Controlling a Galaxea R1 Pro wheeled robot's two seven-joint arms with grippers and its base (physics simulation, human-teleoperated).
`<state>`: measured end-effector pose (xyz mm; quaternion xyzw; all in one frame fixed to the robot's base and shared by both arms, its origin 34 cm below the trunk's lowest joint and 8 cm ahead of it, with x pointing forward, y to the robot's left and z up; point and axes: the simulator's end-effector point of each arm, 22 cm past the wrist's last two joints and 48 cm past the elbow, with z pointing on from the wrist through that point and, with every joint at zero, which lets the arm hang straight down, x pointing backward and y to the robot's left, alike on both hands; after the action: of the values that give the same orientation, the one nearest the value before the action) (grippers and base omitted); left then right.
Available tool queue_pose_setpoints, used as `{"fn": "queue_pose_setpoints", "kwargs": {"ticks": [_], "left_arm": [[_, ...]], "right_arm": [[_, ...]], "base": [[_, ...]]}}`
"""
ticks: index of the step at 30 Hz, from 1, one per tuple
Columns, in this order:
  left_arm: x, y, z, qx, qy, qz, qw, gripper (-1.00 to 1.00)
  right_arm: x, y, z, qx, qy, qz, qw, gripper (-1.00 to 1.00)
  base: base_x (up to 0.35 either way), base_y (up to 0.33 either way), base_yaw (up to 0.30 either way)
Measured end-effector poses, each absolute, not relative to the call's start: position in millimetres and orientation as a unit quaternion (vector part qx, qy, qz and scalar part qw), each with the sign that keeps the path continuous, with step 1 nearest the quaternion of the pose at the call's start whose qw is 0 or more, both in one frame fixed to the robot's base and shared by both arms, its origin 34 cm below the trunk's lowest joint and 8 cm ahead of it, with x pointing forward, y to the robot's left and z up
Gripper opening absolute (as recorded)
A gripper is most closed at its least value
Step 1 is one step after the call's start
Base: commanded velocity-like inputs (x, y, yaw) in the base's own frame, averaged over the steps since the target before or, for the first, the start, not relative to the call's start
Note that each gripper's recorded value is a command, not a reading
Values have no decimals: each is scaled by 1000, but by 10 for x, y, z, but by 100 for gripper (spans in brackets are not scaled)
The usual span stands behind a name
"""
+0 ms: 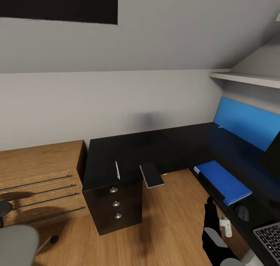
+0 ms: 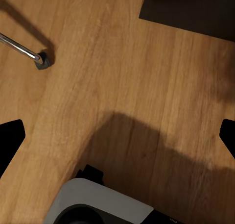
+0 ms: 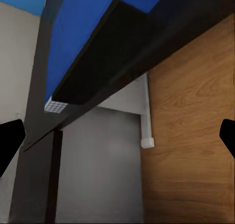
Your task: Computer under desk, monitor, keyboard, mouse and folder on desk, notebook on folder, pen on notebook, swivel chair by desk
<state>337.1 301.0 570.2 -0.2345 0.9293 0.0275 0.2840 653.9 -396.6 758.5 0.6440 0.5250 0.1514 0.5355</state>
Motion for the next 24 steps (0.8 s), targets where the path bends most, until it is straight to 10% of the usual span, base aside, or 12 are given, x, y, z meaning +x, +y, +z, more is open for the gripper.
{"fn": "queue_pose_setpoints", "kwargs": {"ticks": [24], "left_arm": [[3372,3008,5701,-232,930,27,284,100]], "right_arm": [[6566,-2734,7197,502,709,147,473,100]], "base": [[0,0,0]]}}
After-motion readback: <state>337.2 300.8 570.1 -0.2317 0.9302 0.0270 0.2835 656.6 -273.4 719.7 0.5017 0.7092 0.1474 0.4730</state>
